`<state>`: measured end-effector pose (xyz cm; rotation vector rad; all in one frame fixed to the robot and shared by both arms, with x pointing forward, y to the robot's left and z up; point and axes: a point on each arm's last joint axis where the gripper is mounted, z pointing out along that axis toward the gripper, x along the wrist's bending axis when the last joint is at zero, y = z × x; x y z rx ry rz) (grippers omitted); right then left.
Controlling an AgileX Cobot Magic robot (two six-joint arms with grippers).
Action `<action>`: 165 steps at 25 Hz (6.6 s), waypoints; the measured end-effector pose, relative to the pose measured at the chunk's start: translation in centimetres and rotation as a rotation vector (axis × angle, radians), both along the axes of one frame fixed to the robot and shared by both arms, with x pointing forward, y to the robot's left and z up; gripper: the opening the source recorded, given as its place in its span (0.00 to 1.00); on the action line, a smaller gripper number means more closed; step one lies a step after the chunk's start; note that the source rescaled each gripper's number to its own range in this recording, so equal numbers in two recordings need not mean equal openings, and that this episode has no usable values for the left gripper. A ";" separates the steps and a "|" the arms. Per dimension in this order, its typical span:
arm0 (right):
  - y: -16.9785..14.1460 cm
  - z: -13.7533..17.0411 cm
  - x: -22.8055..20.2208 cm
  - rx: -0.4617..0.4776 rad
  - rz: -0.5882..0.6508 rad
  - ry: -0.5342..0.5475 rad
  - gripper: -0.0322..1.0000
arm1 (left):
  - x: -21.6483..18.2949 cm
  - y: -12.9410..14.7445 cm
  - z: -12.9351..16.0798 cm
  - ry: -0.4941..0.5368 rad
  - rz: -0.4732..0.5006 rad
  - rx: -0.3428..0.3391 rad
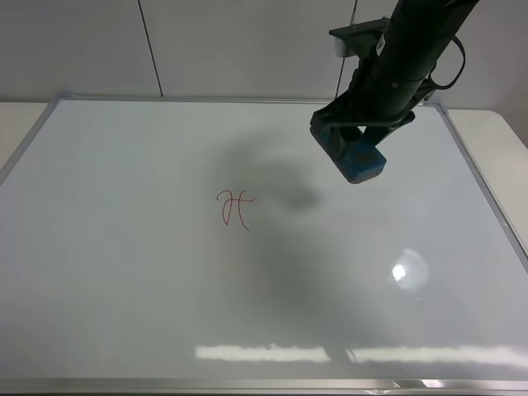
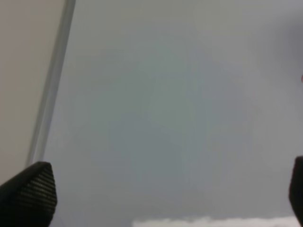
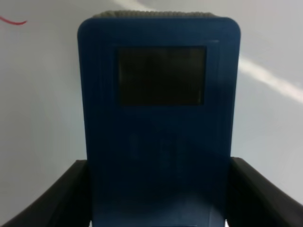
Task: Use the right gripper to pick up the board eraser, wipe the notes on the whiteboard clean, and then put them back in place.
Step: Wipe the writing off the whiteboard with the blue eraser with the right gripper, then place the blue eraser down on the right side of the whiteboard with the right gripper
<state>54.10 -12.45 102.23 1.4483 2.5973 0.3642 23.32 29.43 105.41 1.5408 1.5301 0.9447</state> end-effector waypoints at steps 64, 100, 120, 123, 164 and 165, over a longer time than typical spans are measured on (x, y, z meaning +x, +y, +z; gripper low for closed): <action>18.0 -12.1 1.4 -0.163 0.497 0.172 0.04 | 0.0 0.0 0.0 0.000 0.000 0.000; 8.7 -11.9 10.0 -0.066 0.244 0.176 0.04 | 0.0 0.0 0.0 0.000 0.000 0.000; 11.2 -10.8 9.5 -0.065 0.309 0.119 0.04 | 0.0 0.0 0.0 0.000 0.000 0.000; 13.2 -10.4 8.7 -0.049 0.351 0.091 0.04 | 0.0 0.0 0.0 0.000 0.000 0.000; 19.5 -4.1 2.1 -0.088 0.277 -0.008 0.04 | 0.0 0.0 0.0 0.000 0.000 0.000; 19.2 -3.6 2.4 -0.084 0.263 -0.018 0.04 | 0.0 0.0 0.0 0.000 0.000 0.000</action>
